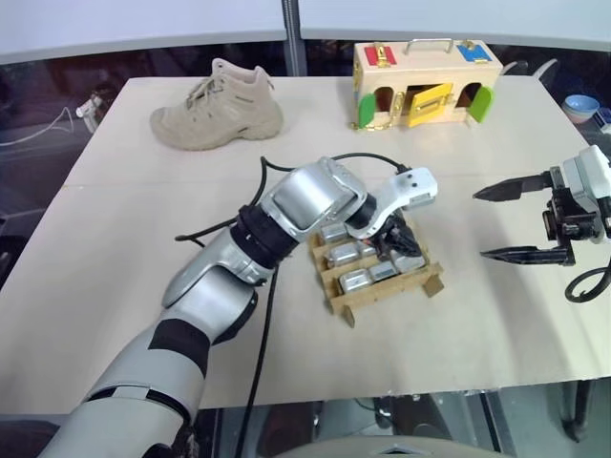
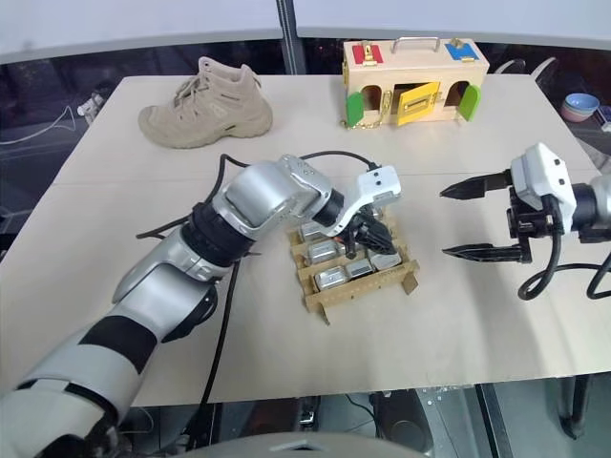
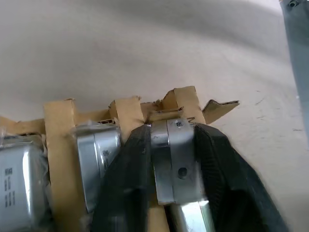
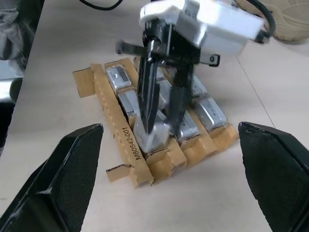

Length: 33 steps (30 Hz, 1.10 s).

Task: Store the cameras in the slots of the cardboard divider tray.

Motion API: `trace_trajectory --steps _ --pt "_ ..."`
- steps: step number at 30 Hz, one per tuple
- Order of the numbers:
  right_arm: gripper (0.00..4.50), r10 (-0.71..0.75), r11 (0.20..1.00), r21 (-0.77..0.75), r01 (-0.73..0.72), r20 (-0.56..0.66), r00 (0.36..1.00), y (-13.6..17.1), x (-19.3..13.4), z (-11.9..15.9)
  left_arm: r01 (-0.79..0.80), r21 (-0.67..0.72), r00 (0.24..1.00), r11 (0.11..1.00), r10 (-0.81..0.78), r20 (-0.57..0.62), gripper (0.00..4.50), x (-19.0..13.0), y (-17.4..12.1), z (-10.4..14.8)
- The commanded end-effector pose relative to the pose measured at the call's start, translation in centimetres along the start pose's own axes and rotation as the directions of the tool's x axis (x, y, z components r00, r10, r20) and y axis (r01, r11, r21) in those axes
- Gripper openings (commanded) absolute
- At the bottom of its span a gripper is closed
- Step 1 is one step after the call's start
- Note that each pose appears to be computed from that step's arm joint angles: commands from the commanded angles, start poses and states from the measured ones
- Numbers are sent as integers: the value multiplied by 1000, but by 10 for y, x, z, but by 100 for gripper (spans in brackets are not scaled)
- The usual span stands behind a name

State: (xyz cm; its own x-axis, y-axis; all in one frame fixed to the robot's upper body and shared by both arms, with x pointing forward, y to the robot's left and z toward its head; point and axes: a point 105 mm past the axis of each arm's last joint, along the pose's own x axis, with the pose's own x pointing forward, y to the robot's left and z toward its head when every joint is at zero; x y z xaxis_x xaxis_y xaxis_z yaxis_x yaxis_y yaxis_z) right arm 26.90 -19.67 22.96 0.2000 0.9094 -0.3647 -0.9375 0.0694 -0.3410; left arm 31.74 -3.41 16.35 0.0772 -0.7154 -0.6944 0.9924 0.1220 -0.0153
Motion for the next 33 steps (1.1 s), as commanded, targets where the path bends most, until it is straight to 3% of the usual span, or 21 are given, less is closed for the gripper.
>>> trace_trajectory --steps 1,3,4,7,9,11,14,17,19,24,29,33 --pt "450 -14 999 -52 15 8 1000 1 -8 12 4 49 997 999 -8 72 340 -18 -11 29" --pt "450 -18 999 -50 19 10 1000 2 -8 11 22 51 995 998 -27 99 428 -28 -18 39" --pt "450 -22 999 -48 22 15 1000 3 -7 11 22 51 992 998 -28 122 442 -34 -20 44" --pt "450 -103 995 -13 103 3 995 1 -2 5 -6 33 963 999 -4 271 442 -60 -17 54" --pt "450 -231 973 -10 231 -32 972 -6 1 -3 -12 22 860 1000 0 511 442 -85 -15 68" --pt "450 -303 953 -11 303 -34 952 -4 5 -6 -162 38 749 986 98 656 442 -106 -5 65" --pt "450 -445 894 38 447 -58 894 -1 11 -20 -235 -111 699 966 247 671 442 -124 12 19" --pt "450 -566 812 161 562 -25 824 3 11 -24 -285 -214 639 934 352 684 442 -146 6 -48" --pt "450 -615 771 192 607 -21 788 11 8 -27 -362 -267 632 893 446 634 442 -154 -3 -89" --pt "450 -674 708 234 666 -58 737 32 -8 -37 -448 -329 666 831 556 498 442 -160 -33 -160" --pt "450 -695 666 254 701 -128 707 51 -24 -52 -474 -378 655 795 606 452 442 -166 -48 -183" --pt "450 -688 657 269 705 -168 706 62 -31 -61 -467 -399 657 789 612 441 442 -165 -58 -185"
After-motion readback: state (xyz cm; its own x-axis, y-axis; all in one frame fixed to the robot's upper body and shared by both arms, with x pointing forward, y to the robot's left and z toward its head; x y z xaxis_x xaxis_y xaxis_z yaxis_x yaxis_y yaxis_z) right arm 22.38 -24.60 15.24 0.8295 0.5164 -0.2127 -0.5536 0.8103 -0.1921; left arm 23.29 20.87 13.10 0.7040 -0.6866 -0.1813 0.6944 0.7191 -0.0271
